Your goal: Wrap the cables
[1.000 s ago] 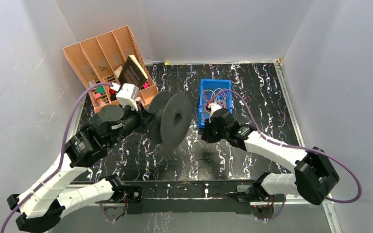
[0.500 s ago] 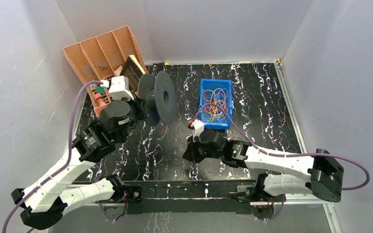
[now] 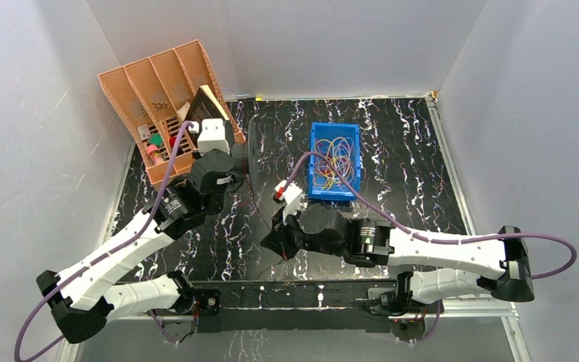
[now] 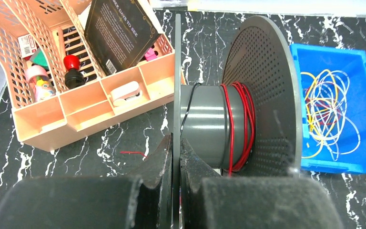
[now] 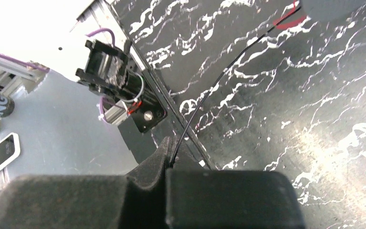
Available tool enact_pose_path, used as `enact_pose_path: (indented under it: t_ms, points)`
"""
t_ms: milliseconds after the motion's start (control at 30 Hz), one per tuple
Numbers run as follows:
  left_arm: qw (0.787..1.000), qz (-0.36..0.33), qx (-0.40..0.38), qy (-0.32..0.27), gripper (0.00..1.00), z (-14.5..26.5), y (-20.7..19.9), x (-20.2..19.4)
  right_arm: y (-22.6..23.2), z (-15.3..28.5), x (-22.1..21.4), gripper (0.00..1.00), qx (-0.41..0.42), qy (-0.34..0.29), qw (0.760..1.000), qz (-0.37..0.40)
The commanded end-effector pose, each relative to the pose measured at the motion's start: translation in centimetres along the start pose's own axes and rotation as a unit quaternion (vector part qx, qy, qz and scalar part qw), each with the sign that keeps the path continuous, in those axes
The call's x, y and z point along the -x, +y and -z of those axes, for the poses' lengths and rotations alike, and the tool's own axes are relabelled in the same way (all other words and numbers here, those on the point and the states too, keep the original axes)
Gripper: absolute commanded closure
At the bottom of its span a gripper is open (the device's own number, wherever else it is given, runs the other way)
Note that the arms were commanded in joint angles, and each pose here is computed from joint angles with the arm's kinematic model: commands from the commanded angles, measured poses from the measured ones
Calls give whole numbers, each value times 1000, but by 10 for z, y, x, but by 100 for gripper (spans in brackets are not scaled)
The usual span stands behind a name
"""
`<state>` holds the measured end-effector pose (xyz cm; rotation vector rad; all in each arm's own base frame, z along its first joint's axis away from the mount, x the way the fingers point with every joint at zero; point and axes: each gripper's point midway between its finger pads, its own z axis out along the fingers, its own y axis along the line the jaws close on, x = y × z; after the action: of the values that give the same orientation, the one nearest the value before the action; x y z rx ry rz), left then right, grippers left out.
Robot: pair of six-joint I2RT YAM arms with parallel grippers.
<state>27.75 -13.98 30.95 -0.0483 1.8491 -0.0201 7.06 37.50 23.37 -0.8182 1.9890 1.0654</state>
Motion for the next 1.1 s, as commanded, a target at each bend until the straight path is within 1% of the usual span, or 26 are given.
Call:
enact_pose_path:
  t_ms: [0, 267, 367, 433, 533, 667, 833, 1067]
  points:
    - [1000, 2, 10, -19, 100, -1, 4, 9, 12, 20, 51, 100, -10, -61, 998, 27]
    - [996, -71, -32, 35, 100, -1, -5, -24, 13, 48, 112, 100, -51, -118, 989, 74]
    - [992, -91, -64, 54, 100, 2, -11, -36, 5, 57, 132, 100, -90, -133, 982, 100]
    - [988, -109, -89, 69, 100, 6, -16, -44, -5, 63, 146, 100, -129, -147, 973, 120]
    - [978, -137, -127, 93, 100, 11, -23, -56, -17, 66, 159, 100, -162, -150, 964, 145]
    - [967, -157, -165, 115, 100, 20, -29, -64, -37, 65, 170, 100, -197, -143, 956, 163]
    - [955, -168, -213, 123, 100, 37, -32, -66, -79, 68, 176, 100, -251, -128, 944, 169]
    - [941, -153, -278, 122, 100, 63, -40, -56, -143, 75, 164, 100, -322, -106, 929, 148]
